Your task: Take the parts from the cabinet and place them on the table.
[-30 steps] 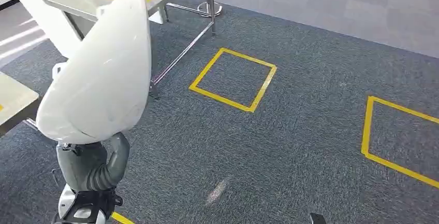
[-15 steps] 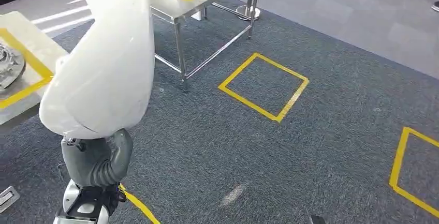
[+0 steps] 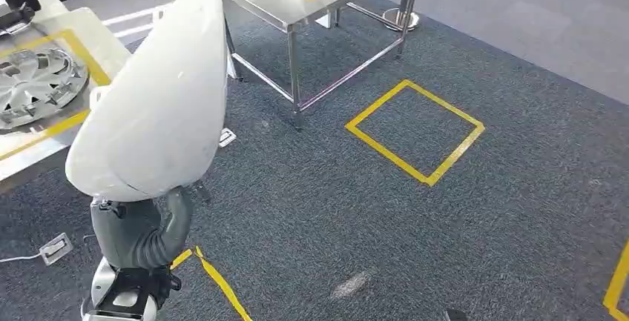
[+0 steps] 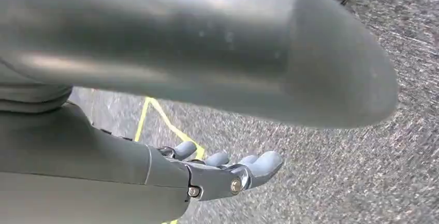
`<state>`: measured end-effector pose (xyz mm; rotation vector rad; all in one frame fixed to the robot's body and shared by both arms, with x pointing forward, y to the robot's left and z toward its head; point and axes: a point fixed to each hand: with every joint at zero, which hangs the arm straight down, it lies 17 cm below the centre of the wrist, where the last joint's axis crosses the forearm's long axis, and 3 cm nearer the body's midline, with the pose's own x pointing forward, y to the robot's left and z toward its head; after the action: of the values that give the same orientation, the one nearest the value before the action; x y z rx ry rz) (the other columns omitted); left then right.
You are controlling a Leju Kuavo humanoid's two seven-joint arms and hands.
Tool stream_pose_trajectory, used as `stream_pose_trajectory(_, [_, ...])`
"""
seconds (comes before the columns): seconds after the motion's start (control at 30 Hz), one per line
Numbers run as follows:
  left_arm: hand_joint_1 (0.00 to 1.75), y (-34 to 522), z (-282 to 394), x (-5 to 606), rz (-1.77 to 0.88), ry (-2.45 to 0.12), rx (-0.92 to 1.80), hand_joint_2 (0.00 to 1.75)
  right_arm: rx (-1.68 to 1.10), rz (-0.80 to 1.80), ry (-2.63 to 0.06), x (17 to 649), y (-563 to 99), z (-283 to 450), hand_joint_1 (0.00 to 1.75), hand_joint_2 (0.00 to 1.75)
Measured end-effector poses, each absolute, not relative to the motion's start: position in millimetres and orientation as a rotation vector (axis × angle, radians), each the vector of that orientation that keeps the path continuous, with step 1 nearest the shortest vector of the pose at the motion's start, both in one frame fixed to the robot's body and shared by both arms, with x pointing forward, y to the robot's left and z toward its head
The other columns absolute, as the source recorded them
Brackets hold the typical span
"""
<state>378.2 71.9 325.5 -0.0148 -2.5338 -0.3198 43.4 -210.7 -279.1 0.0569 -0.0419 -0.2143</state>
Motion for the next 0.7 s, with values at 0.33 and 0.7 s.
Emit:
stream_pose_trajectory(0.33, [1.75, 74.5, 327.3, 379.9, -0.319, -2.531, 0.031, 1.75, 0.056, -0.198, -0.047, 47.7, -211.2, -278.8, 0.0, 0.0])
stream_pose_trajectory(0.7, [1.75, 75.0, 329.6, 378.2, -0.317, -2.529, 0.053, 1.75, 0.054, -0.182, -0.035, 44.3, -214.0, -279.3, 0.0, 0.0])
